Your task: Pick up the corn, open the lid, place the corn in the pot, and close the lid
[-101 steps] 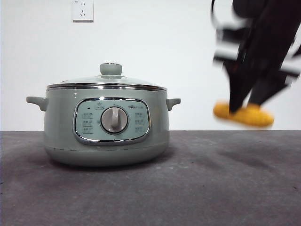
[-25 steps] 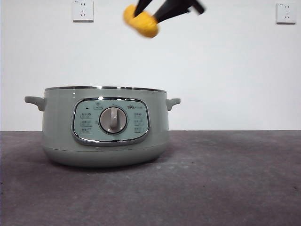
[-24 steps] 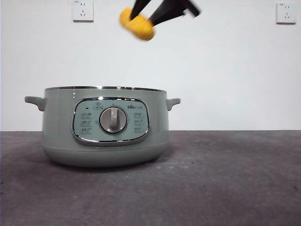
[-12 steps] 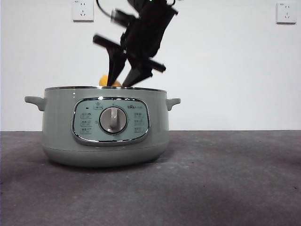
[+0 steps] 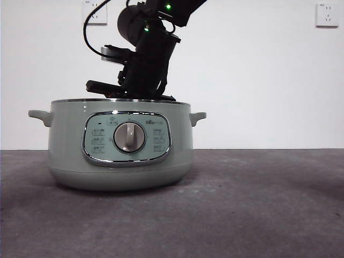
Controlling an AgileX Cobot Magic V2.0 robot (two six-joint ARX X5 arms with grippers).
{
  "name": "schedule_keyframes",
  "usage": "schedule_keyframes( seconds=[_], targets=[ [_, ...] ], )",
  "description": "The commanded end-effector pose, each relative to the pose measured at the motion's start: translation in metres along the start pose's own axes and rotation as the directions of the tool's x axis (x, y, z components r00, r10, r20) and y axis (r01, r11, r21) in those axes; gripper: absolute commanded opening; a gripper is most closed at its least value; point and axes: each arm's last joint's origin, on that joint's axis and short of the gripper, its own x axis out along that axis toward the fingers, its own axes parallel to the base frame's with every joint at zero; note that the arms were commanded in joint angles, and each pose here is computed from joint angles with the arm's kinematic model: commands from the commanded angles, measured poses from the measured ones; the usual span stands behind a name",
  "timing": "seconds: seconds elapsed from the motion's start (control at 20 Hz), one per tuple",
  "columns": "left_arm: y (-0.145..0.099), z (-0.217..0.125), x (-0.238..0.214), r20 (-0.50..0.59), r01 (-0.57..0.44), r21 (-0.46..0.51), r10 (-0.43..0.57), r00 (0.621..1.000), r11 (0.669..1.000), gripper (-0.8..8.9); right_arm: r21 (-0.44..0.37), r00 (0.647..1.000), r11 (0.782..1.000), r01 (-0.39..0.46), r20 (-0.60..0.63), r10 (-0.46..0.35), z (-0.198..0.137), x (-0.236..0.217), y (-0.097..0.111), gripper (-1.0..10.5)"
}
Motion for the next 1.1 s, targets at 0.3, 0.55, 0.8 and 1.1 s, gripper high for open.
schedule_keyframes(
  seconds=[0.3,0.55,0.8,1.1],
  targets=[
    [-0.001,0.003,-0.005,0.05,0.0,0.003,0.0,0.999,1.0,-0.08,-0.013,0.998,1.0,-0.001,-0.068,0.001,-0.006,0.006,0.004,5.1],
    [-0.001,0.004,-0.005,0.058,0.0,0.004,0.0,0.998,1.0,-0.08,-0.016,0.998,1.0,0.008,0.069,-0.007,0.048,-0.072,0.007,5.0],
    [0.002,0.017,0.01,0.077,-0.003,0.048,-0.001,0.997,0.999,-0.09,0.001,0.973,0.974,0.226,0.053,-0.226,0.057,-0.174,0.002,5.0],
    [0.009,0.046,0.057,0.069,0.085,0.06,-0.089,0.994,0.995,-0.08,0.037,0.961,0.984,0.174,0.213,-0.178,0.054,-0.25,0.012,5.0]
  ],
)
